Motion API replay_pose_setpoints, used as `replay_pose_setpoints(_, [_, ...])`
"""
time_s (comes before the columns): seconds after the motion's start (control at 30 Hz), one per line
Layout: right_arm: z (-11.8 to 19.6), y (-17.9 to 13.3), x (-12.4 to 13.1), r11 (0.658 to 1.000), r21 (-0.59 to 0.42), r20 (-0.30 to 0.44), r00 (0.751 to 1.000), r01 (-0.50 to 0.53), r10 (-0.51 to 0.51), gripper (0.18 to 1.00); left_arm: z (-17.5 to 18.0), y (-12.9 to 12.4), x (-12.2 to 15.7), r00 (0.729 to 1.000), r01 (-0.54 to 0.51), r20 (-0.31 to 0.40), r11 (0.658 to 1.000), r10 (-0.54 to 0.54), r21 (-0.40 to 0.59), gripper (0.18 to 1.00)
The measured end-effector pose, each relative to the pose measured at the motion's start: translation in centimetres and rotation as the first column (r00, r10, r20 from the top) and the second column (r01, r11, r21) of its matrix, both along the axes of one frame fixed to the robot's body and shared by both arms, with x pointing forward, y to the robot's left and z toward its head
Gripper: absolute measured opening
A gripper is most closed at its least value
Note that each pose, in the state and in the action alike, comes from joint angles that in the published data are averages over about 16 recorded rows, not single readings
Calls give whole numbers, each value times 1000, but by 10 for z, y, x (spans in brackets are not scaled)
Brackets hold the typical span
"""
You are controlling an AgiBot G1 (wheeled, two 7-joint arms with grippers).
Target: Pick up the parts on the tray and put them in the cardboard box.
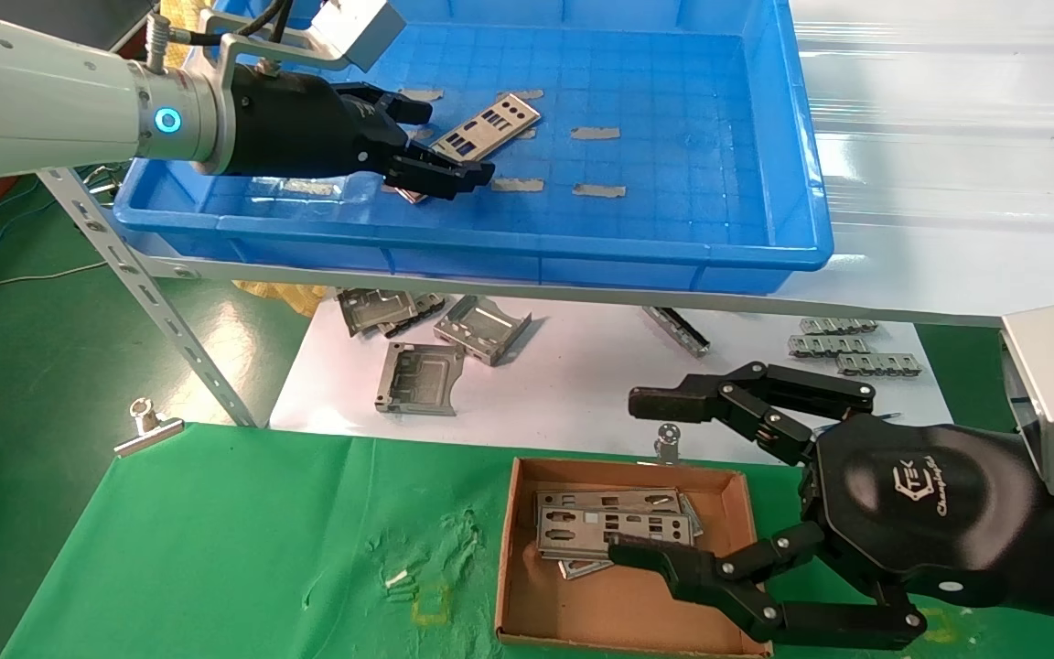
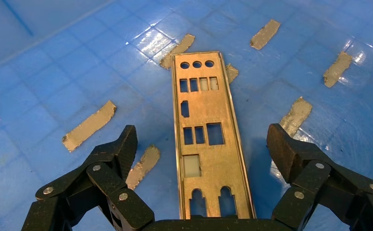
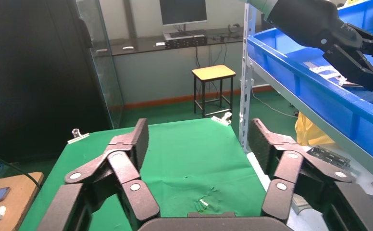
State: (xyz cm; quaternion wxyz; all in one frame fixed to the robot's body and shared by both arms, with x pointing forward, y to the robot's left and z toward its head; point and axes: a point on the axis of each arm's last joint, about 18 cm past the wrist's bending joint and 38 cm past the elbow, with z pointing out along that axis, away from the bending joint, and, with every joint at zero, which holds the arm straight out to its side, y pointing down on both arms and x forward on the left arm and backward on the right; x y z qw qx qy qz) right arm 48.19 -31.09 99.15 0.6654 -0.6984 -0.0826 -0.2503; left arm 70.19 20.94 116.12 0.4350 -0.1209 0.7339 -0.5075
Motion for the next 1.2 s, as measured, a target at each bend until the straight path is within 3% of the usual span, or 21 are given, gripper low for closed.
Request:
replay_pose_setpoints(0.37, [0, 0, 0, 1000, 0, 0, 1000, 0, 0, 898, 1, -1, 2, 1000, -12, 3, 1000, 12, 3, 902])
replay_pose_setpoints(0.57, [0, 0, 0, 1000, 0, 0, 1000, 0, 0, 960, 2, -3, 3, 1000, -19, 7, 1000, 19, 3, 806])
replay_pose_setpoints(0.93, [0, 0, 0, 1000, 0, 0, 1000, 0, 0, 999, 3, -5, 2, 1000, -18, 4, 1000, 18, 7, 569])
replay_pose_setpoints(1.2, [0, 0, 0, 1000, 0, 0, 1000, 0, 0, 1001, 4, -6, -1, 1000, -2, 0, 1000, 2, 8, 472])
